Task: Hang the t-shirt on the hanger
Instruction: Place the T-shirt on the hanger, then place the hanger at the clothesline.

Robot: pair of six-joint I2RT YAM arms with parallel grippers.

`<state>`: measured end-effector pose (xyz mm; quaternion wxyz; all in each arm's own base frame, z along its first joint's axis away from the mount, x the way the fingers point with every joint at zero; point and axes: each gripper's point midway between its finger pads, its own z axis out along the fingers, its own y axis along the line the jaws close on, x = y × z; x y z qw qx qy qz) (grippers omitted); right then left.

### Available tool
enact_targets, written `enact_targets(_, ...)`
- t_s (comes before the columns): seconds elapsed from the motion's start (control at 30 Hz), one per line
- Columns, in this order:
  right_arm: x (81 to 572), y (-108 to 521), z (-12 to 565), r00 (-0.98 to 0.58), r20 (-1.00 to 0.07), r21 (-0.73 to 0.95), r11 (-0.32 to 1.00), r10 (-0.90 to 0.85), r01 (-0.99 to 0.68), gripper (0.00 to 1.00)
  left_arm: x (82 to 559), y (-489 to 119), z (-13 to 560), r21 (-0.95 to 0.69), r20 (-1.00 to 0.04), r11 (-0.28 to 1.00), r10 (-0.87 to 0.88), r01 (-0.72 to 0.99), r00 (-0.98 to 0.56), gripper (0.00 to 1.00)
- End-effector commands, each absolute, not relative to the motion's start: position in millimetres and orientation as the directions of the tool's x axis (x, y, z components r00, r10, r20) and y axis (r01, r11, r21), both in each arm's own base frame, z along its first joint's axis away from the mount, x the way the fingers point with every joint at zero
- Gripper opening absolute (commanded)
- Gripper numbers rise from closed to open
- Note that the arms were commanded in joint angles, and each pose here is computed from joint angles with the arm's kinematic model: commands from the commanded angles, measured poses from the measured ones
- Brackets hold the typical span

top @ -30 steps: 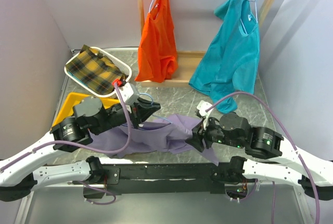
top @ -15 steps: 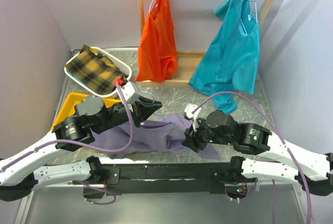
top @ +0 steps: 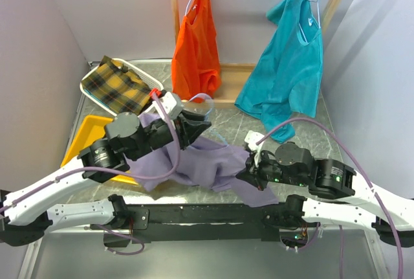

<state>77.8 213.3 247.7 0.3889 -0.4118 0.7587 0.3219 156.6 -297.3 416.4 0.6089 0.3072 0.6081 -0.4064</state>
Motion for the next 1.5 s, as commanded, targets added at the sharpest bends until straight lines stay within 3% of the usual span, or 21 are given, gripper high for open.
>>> enact_targets(0.0, 90.3, 211.9, 281.2, -0.345, -0.908, 0.188, 0.506, -0.238, -0.842, 0.00, 167.8, -295.3, 449.6, -0.160, -0.974, 0.523, -0.219, 0.837, -0.049, 0.39)
enact_targets(0.03, 91.0, 211.2, 280.5, -0.348, -0.907, 0.188, 0.512, -0.238, -0.838, 0.00, 169.8, -299.1, 450.1, -0.159, -0.975, 0.524, -0.214, 0.837, -0.051, 0.33)
enact_targets(0.1, 90.4, 211.3, 277.0, -0.353, -0.903, 0.189, 0.511, -0.244, -0.838, 0.00, 169.4, -304.1, 452.3, -0.151, -0.977, 0.511, -0.210, 0.846, -0.047, 0.01)
enact_targets(0.13, 90.7, 211.1, 277.0, -0.354, -0.904, 0.191, 0.514, -0.240, -0.836, 0.00, 170.7, -307.1, 452.7, -0.150, -0.977, 0.510, -0.209, 0.847, -0.048, 0.02)
enact_targets(0.17, 91.4, 211.0, 275.4, -0.356, -0.904, 0.192, 0.518, -0.237, -0.833, 0.00, 171.5, -308.9, 453.1, -0.153, -0.977, 0.510, -0.209, 0.847, -0.051, 0.07)
enact_targets(0.2, 93.4, 208.7, 275.4, -0.359, -0.905, 0.192, 0.533, -0.229, -0.824, 0.00, 174.4, -309.1, 451.5, -0.159, -0.977, 0.523, -0.204, 0.838, -0.059, 0.34)
enact_targets(0.27, 94.3, 204.9, 275.5, -0.366, -0.903, 0.194, 0.547, -0.224, -0.814, 0.00, 175.4, -310.4, 453.1, -0.166, -0.976, 0.524, -0.206, 0.835, -0.064, 0.38)
enact_targets(0.37, 96.1, 196.2, 277.4, -0.379, -0.901, 0.198, 0.577, -0.212, -0.792, 0.00, 176.0, -304.6, 458.1, -0.182, -0.971, 0.536, -0.228, 0.824, -0.065, 0.58)
enact_targets(0.43, 94.5, 192.2, 275.5, -0.397, -0.893, 0.207, 0.587, -0.214, -0.782, 0.00, 174.5, -299.6, 465.4, -0.181, -0.968, 0.538, -0.245, 0.823, -0.054, 0.63)
enact_targets(0.5, 94.3, 188.4, 276.8, -0.416, -0.889, 0.228, 0.603, -0.191, -0.765, 0.00, 173.6, -295.5, 471.0, -0.190, -0.964, 0.540, -0.259, 0.820, -0.052, 0.76)
enact_targets(0.67, 93.6, 185.5, 277.7, -0.442, -0.877, 0.245, 0.619, -0.186, -0.746, 0.00, 171.1, -283.8, 481.8, -0.204, -0.954, 0.547, -0.298, 0.812, -0.038, 0.92)
enact_targets(0.87, 99.8, 171.3, 269.6, -0.513, -0.835, 0.236, 0.710, -0.201, -0.663, 0.00, 172.5, -265.5, 492.6, -0.238, -0.936, 0.579, -0.351, 0.780, -0.025, 0.93)
enact_targets(1.47, 67.2, 141.3, 224.2, -0.740, -0.640, 0.330, 0.795, -0.207, -0.509, 0.00, 198.8, -266.7, 470.6, -0.352, -0.914, 0.659, -0.396, 0.665, -0.091, 0.83)
